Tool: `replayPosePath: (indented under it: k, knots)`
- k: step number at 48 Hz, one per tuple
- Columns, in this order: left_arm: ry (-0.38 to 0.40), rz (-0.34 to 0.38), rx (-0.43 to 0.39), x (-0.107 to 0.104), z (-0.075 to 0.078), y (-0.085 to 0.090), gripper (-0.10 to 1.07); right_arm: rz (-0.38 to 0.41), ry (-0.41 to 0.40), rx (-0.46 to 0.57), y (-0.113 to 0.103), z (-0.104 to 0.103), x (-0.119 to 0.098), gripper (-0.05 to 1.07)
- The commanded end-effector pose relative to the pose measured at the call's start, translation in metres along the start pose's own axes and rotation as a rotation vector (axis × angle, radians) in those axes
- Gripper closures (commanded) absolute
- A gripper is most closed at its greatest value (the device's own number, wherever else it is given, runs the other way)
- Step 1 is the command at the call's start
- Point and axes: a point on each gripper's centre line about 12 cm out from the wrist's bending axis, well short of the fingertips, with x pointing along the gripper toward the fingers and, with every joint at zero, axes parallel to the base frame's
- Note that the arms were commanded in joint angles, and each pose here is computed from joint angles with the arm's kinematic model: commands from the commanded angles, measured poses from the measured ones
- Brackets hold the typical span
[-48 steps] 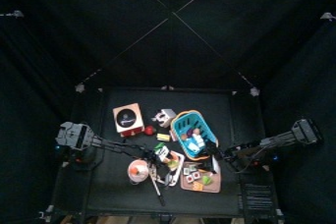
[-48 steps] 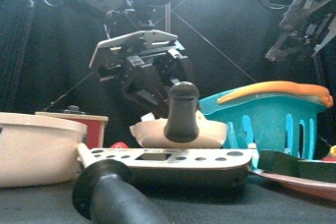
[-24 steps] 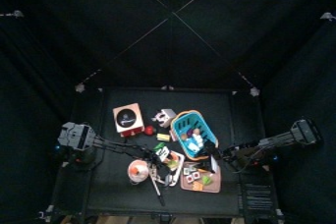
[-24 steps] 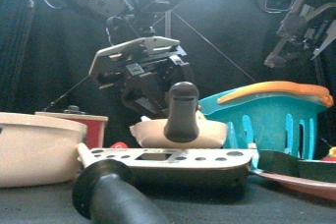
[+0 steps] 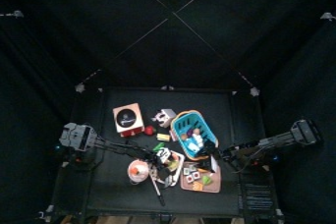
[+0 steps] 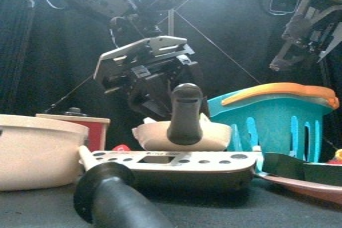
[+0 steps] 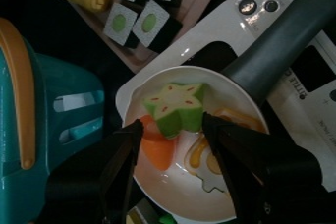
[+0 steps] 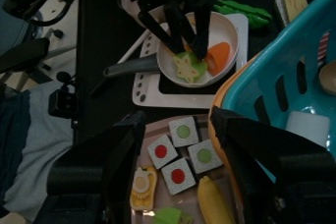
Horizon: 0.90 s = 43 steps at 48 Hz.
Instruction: Grab starfruit bottom
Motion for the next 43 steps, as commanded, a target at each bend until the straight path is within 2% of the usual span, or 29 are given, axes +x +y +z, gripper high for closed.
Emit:
replayPosePath:
  k: [1,13,24,33,43]
  knots:
    - [-0.030,0.033,0.003,-0.004,0.010,0.010,0.10,0.007,-0.013,0.008,0.001,0.004,-0.001,0.13]
    - [-0.059,0.058,-0.026,0.001,0.009,0.011,0.11,0.004,-0.010,0.010,0.000,0.003,-0.001,0.13]
    - [-0.058,0.044,-0.103,0.003,0.006,0.008,0.11,0.004,-0.007,0.016,0.000,0.002,-0.001,0.13]
    - [-0.063,0.041,-0.133,-0.002,0.005,0.006,0.11,0.001,-0.002,0.017,-0.001,0.000,0.000,0.13]
    - [-0.092,0.064,-0.180,-0.013,0.009,0.012,0.11,-0.007,0.012,0.032,-0.002,-0.002,0.003,0.13]
